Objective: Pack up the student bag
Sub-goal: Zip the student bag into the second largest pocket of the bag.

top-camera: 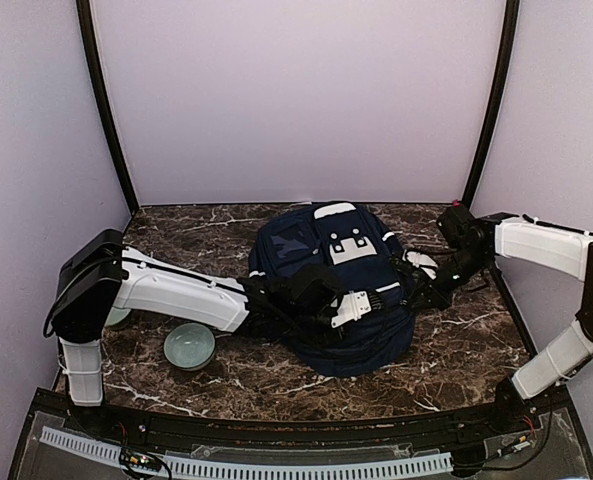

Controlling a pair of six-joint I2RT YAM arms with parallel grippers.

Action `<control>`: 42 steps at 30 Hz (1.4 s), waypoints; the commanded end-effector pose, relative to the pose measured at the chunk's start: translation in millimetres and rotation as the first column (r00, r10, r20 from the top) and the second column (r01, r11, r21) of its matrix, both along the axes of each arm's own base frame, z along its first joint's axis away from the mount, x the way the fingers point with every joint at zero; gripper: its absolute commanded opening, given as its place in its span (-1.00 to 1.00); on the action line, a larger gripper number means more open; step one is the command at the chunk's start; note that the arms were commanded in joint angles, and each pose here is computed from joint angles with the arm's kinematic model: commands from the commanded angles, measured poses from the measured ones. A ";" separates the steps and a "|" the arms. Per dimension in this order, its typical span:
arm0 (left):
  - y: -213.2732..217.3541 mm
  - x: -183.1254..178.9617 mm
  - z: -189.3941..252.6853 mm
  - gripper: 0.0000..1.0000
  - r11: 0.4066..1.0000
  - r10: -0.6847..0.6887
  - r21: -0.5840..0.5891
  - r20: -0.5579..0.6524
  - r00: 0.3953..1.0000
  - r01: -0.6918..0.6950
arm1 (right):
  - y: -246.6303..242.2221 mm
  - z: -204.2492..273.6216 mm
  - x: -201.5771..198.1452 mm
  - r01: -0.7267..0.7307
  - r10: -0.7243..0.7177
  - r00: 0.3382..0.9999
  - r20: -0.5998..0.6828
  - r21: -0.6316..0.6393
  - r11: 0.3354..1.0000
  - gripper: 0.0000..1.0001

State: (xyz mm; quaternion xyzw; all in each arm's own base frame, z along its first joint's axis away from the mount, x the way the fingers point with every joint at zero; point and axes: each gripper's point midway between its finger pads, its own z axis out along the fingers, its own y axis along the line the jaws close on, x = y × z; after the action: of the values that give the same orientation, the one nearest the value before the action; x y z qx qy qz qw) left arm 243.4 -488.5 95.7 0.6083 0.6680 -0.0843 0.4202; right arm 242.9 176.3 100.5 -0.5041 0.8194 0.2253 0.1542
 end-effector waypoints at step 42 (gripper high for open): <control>51.0 8.2 82.3 0.10 0.988 0.152 -0.060 0.144 0.978 -0.144 | -50.1 94.5 114.1 0.361 -0.363 0.839 0.404 0.086 0.929 -0.01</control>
State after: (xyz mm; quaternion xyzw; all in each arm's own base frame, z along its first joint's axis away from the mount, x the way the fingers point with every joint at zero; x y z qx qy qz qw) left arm 238.1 -466.8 106.5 0.6049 0.6629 -0.0369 0.4396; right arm 337.5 141.4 134.2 -0.3977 0.8643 0.1400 0.2744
